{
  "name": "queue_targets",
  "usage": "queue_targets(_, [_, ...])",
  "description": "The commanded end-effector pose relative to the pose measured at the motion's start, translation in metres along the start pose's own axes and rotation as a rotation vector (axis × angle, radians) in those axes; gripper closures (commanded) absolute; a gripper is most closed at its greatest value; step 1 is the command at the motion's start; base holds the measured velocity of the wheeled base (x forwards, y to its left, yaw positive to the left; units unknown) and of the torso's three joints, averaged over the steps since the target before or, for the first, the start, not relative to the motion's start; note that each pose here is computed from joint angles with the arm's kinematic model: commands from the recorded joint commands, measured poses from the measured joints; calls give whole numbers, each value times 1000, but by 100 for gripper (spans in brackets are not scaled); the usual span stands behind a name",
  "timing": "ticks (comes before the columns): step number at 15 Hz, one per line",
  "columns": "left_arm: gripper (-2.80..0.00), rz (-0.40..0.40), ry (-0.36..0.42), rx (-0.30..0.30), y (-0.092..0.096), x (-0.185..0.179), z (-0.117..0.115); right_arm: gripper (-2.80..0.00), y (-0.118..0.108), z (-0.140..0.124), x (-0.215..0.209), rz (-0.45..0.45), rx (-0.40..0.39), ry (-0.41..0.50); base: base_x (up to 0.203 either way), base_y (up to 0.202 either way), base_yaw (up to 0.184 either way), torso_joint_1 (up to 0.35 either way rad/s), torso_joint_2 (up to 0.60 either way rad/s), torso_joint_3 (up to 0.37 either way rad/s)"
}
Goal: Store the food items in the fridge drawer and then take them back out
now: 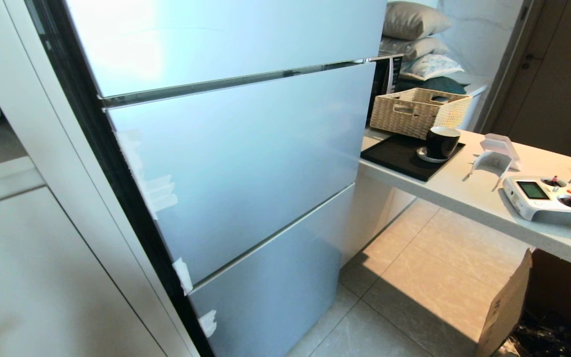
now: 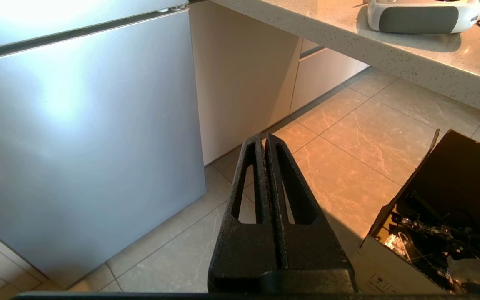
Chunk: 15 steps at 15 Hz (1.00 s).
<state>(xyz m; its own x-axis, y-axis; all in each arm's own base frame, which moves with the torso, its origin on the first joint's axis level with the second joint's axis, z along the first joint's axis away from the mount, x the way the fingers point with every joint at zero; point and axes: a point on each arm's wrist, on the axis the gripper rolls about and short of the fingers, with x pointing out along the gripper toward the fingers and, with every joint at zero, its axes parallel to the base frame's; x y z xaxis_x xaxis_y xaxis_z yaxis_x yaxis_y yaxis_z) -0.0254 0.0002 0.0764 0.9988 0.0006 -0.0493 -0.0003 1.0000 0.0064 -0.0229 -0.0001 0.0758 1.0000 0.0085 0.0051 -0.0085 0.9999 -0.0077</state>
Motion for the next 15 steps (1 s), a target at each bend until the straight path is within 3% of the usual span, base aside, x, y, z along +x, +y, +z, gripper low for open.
queue_targets(1, [0,0,1,7,0,0,0,0,0,0,0,1,0,2,0,0,0,0,0,0])
queue_targets(4, [0,5,-59,31,0,1,4,0,0,0,0,1,0,2,0,0,0,0,0,0])
queue_targets(6, [0,7,-161,52,0,-8,37,0,0,0,0,1,0,2,0,0,0,0,0,0])
queue_targets(8, [0,0,-135,22,0,0,66,0,0,0,0,1,0,2,0,0,0,0,0,0])
queue_targets(11, [0,-8,-24,-97,0,52,112,0,0,0,0,1,0,2,0,0,0,0,0,0])
queue_targets(15, [0,-18,0,-184,-1,135,137,0,0,0,0,1,0,2,0,0,0,0,0,0])
